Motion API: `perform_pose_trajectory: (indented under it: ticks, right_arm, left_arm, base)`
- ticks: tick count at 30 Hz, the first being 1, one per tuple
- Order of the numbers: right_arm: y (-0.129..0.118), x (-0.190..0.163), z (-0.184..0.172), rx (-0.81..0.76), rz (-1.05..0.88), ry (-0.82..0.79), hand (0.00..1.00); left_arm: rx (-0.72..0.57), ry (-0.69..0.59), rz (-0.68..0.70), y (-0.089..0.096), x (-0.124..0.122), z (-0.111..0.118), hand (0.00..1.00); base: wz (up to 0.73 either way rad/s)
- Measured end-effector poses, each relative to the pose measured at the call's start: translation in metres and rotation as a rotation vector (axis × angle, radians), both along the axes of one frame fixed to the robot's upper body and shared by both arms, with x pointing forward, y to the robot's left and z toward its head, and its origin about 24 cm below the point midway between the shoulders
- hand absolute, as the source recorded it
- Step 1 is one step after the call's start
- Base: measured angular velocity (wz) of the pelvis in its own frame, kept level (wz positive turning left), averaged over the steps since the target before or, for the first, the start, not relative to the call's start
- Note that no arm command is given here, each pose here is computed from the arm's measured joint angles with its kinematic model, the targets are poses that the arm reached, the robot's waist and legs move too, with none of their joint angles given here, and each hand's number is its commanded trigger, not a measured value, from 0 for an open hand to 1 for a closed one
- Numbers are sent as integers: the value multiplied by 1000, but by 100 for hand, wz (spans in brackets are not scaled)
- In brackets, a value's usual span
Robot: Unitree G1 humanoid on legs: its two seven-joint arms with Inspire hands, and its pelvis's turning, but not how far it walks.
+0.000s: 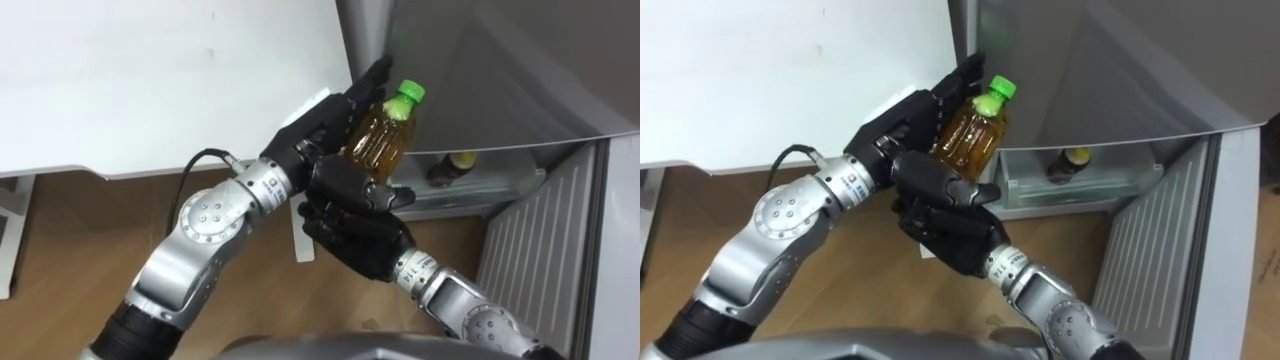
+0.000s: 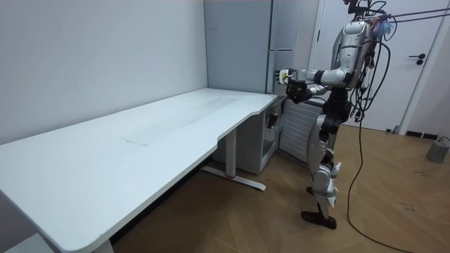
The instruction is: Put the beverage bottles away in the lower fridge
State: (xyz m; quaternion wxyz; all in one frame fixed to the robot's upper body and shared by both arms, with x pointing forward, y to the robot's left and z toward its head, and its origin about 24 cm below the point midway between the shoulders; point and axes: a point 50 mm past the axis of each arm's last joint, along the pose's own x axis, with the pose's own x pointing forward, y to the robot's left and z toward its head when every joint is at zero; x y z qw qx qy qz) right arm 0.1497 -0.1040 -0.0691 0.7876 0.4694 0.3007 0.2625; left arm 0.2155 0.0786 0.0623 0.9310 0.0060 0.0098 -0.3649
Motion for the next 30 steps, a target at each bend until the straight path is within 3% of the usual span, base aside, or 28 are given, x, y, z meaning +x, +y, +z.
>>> perform_pose_trajectory:
  ticks: [9,12,18,22,30]
  right_arm:
    - [-4,-13,-7,-14,-15,42,100]
    - [-9,-19,-10,-22,-32,62,100]
    - [-26,-20,-12,-51,-105,65,100]
    - [-40,-26,-14,-86,-172,74,100]
    - [-56,-37,-18,-186,-222,59,100]
  left_arm:
    - [-59,-159,107,15,6,32,0]
    - [-127,-259,160,23,5,54,0]
    - [-180,-399,297,50,5,82,0]
    - [-232,-480,493,73,6,94,0]
    - [-209,-633,895,125,-3,108,0]
  base:
    - [0]
    - [0]
    - [0]
    - [-1]
    - [-2]
